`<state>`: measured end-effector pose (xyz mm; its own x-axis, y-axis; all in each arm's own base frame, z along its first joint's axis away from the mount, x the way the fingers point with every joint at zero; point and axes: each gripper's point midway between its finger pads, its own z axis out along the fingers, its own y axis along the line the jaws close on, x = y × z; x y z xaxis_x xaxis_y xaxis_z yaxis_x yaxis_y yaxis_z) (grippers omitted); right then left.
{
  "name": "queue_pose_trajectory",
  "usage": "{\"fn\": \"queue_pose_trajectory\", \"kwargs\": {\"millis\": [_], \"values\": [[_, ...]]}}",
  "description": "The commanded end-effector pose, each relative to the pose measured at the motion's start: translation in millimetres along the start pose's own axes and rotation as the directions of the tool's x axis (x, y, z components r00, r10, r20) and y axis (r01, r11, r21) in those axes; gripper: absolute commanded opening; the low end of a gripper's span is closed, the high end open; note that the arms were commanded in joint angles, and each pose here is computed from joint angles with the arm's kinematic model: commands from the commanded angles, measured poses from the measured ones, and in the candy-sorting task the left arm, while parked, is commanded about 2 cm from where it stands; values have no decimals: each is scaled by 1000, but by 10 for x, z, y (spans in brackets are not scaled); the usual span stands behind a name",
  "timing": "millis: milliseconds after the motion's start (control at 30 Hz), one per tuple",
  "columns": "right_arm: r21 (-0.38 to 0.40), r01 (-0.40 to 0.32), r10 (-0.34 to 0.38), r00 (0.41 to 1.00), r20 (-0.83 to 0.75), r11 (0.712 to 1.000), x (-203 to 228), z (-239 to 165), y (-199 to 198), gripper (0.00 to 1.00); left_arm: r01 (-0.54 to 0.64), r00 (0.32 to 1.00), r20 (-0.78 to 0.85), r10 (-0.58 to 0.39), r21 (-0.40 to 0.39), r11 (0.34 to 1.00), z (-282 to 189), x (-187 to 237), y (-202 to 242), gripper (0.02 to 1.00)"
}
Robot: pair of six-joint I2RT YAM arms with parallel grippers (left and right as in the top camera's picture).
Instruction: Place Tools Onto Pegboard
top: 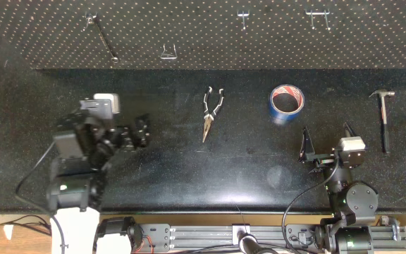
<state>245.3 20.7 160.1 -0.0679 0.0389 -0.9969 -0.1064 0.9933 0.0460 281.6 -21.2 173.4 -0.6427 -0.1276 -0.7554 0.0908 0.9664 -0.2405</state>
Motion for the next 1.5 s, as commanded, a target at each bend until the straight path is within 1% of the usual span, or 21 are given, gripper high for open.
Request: {"fn": "queue_pose_trajectory", "kwargs": {"millis": [33, 67, 100, 133, 200, 233, 267, 300, 333, 433, 567, 667, 800, 900, 1000, 1100, 1200, 1233, 1367, 1467, 1500], "values": [[2, 14, -14, 1000, 0, 1000, 10, -1, -7, 958, 111, 993, -45, -113, -39, 993, 129, 166, -428, 996], [2, 14, -14, 1000, 0, 1000, 10, -1, -7, 958, 122, 989, -82, -125, -37, 992, 193, 238, -537, 996], [2, 14, -14, 1000, 0, 1000, 10, -1, -7, 958, 100, 988, -116, -102, -28, 995, 253, 286, -648, 996], [2, 14, -14, 1000, 0, 1000, 10, -1, -7, 961, 53, 985, -163, -51, 4, 999, 350, 285, -868, 996], [2, 14, -14, 1000, 0, 1000, 10, -1, -7, 958, -17, 976, -220, 13, -16, 1000, 471, 182, -1085, 996], [2, 14, -14, 1000, 0, 1000, 10, -1, -7, 958, -82, 962, -260, 78, -3, 997, 522, 123, -1197, 996], [2, 14, -14, 1000, 0, 1000, 10, -1, -7, 958, -146, 945, -290, 151, 41, 988, 578, 66, -1330, 996], [2, 14, -14, 1000, 0, 1000, 10, -1, -7, 961, -154, 934, -314, 170, 73, 985, 675, 52, -1431, 996], [2, 14, -14, 1000, 0, 1000, 10, -1, -7, 958, -159, 920, -353, 170, 60, 985, 804, 148, -1410, 998], [2, 14, -14, 1000, 0, 1000, 10, -1, -7, 958, -156, 893, -416, 171, 71, 985, 938, 327, -1415, 996], [2, 14, -14, 1000, 0, 1000, 10, -1, -7, 958, -156, 882, -438, 171, 70, 985, 1015, 395, -1409, 996], [2, 14, -14, 1000, 0, 1000, 12, -1, -7, 958, -188, 855, -479, 199, 70, 980, 1234, 374, -1463, 996], [2, 14, -14, 1000, 0, 1000, 10, -1, -7, 958, -198, 820, -539, 192, 48, 979, 1518, 358, -1513, 996], [2, 14, -14, 1000, 0, 1000, 10, -1, -7, 958, -204, 797, -574, 187, 36, 978, 1676, 482, -1484, 996], [2, 14, -14, 1000, 0, 1000, 10, -1, -7, 958, -199, 796, -577, 182, 34, 979, 1778, 532, -1483, 993], [2, 14, -14, 1000, 0, 1000, 10, -1, -7, 958, -160, 790, -599, 127, -2, 987, 1853, 634, -1454, 996], [2, 14, -14, 1000, 0, 1000, 10, -1, -7, 958, -145, 795, -594, 124, 11, 989, 1961, 675, -1489, 996], [2, 14, -14, 1000, 0, 1000, 10, -1, -7, 958, -129, 796, -596, 102, -3, 992, 1974, 690, -1486, 996], [2, 14, -14, 1000, 0, 1000, 12, -1, -7, 958, -124, 798, -594, 99, -1, 992, 2002, 699, -1496, 998], [2, 14, -14, 1000, 0, 1000, 10, -1, -7, 958, -123, 797, -595, 98, -1, 992, 2015, 710, -1495, 919], [2, 14, -14, 1000, 0, 1000, 10, -1, -7, 958, -118, 794, -601, 95, 2, 993, 2019, 729, -1500, 869]]}}
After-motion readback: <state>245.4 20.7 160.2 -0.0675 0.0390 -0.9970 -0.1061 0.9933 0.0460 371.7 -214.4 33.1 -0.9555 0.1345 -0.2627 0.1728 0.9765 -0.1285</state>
